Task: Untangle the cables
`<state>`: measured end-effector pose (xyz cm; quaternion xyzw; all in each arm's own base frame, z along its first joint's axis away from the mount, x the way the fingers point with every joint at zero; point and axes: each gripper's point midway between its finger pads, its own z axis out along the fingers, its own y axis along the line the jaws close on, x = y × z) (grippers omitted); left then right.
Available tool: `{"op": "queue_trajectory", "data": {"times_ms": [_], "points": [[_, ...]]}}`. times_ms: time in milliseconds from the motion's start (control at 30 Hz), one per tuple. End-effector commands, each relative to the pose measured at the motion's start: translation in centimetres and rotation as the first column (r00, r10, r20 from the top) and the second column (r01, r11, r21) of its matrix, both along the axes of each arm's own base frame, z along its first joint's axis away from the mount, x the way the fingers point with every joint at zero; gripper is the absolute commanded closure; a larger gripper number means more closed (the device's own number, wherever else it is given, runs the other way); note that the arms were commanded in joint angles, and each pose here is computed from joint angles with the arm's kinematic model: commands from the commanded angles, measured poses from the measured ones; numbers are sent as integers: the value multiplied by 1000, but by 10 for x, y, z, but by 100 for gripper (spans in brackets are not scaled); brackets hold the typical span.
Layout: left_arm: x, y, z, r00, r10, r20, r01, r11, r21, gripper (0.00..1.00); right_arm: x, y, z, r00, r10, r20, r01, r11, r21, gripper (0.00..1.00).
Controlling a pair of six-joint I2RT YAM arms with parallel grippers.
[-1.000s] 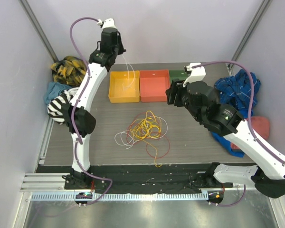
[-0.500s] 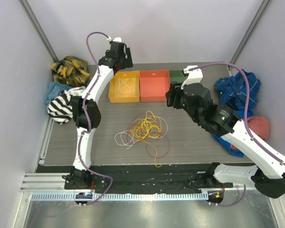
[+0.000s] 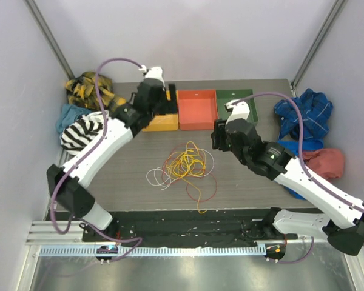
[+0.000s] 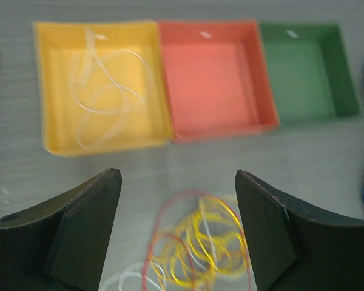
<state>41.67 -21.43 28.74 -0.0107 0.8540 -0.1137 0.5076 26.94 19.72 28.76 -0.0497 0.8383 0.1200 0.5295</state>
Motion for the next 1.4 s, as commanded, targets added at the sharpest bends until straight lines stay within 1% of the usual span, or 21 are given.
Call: {"op": "queue_trajectory", "data": {"times_ms": [0, 100, 133, 200, 233, 300, 333, 400, 433, 467, 567, 733, 800, 900, 1067, 1133, 1200, 1233, 1300, 1333, 1367], "points": [[-58, 0, -45, 995, -3, -97, 1, 1000, -18, 20, -6, 6, -45, 996, -4, -90, 6, 1000, 29, 47], [-84, 15, -49, 995, 5, -104, -11, 998, -54, 20, 4, 11, -73, 992, -48, -118, 51, 999, 18, 47], [-93, 23, -68, 991, 19, -134, -23, 999, -26, 20, 6, 17, -80, 990, -43, -131, 46, 999, 19, 47], [-105, 35, -63, 992, 33, -118, -38, 999, -36, 20, 14, 35, -81, 992, -4, -127, 11, 999, 53, 50], [-113, 40, -75, 989, 36, -144, -41, 999, -29, 20, 18, 47, -97, 986, 18, -167, -13, 999, 34, 50], [-125, 41, -75, 989, 13, -150, -23, 998, -60, 20, 31, 62, -98, 986, 13, -163, -7, 999, 39, 50], [-129, 42, -85, 986, 13, -167, -24, 998, -63, 20, 38, 68, -115, 982, 6, -187, -6, 1000, -1, 50], [-136, 44, -90, 985, 9, -175, -22, 997, -73, 20, 53, 80, -118, 984, 0, -178, -2, 1000, -8, 50], [-139, 45, -93, 983, 4, -183, -18, 997, -74, 20, 59, 87, -136, 979, -3, -205, -5, 999, -40, 50], [-142, 47, -102, 980, 7, -198, -21, 998, -65, 20, 64, 90, -141, 979, -6, -204, -7, 998, -59, 50], [-150, 51, -108, 978, 4, -210, -19, 998, -66, 20, 84, 98, -153, 979, -51, -197, 31, 994, -105, 51], [-153, 54, -111, 978, 11, -208, -26, 997, -67, 20, 102, 87, -167, 973, -116, -198, 87, 985, -152, 55], [-153, 52, -113, 977, 7, -215, -23, 997, -75, 20, 104, 81, -170, 972, -135, -195, 101, 980, -172, 56], [-152, 48, -115, 975, 0, -224, -20, 996, -89, 20, 108, 74, -183, 965, -148, -218, 106, 976, -192, 61], [-149, 41, -118, 969, -11, -248, -13, 995, -95, 21, 106, 65, -193, 959, -166, -230, 121, 973, -197, 58], [-148, 40, -118, 969, -10, -248, -14, 995, -96, 21, 107, 67, -194, 960, -155, -231, 110, 974, -198, 59], [-147, 39, -119, 968, -12, -250, -14, 995, -100, 21, 108, 68, -193, 962, -144, -234, 98, 976, -196, 64], [-147, 38, -119, 968, -13, -251, -13, 995, -102, 21, 107, 69, -193, 962, -134, -239, 88, 977, -192, 74], [-148, 36, -120, 967, -23, -255, -6, 994, -112, 21, 107, 69, -191, 962, -129, -239, 85, 979, -185, 83], [-147, 34, -120, 966, -26, -257, -5, 993, -121, 22, 103, 68, -191, 962, -120, -245, 75, 980, -185, 94], [-148, 30, -122, 964, -42, -264, 6, 991, -134, 22, 102, 66, -189, 962, -123, -244, 80, 980, -180, 98]]}}
